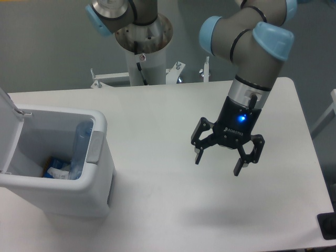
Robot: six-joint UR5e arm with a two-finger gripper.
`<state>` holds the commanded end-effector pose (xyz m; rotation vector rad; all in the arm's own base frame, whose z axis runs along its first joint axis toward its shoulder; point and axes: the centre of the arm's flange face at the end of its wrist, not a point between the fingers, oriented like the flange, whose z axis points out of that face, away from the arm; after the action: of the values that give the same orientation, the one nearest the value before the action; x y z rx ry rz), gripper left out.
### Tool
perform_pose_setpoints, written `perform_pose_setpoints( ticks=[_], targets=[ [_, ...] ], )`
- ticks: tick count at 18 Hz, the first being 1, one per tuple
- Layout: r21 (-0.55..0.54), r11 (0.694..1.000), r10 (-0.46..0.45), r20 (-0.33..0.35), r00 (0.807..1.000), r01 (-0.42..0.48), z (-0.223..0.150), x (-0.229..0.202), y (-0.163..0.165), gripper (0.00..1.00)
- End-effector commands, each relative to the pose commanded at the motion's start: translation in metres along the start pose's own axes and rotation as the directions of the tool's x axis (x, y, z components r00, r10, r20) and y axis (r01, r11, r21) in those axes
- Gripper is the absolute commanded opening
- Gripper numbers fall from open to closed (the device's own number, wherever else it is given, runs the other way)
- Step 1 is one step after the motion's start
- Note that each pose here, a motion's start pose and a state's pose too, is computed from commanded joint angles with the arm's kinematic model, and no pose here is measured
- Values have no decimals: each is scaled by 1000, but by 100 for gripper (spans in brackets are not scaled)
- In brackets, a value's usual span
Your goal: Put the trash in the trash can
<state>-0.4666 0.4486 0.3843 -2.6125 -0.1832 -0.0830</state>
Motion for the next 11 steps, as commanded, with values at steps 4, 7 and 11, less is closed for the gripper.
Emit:
perform_pose_setpoints(
  ticks=[4,7,11],
  targets=[
    [-153,985,91,61,994,-81,8,-8,23,100],
    [-215,969,137,72,988,-119,10,-14,41,100],
    [-288,947,172,84,981,-141,12,-24,59,100]
  ],
)
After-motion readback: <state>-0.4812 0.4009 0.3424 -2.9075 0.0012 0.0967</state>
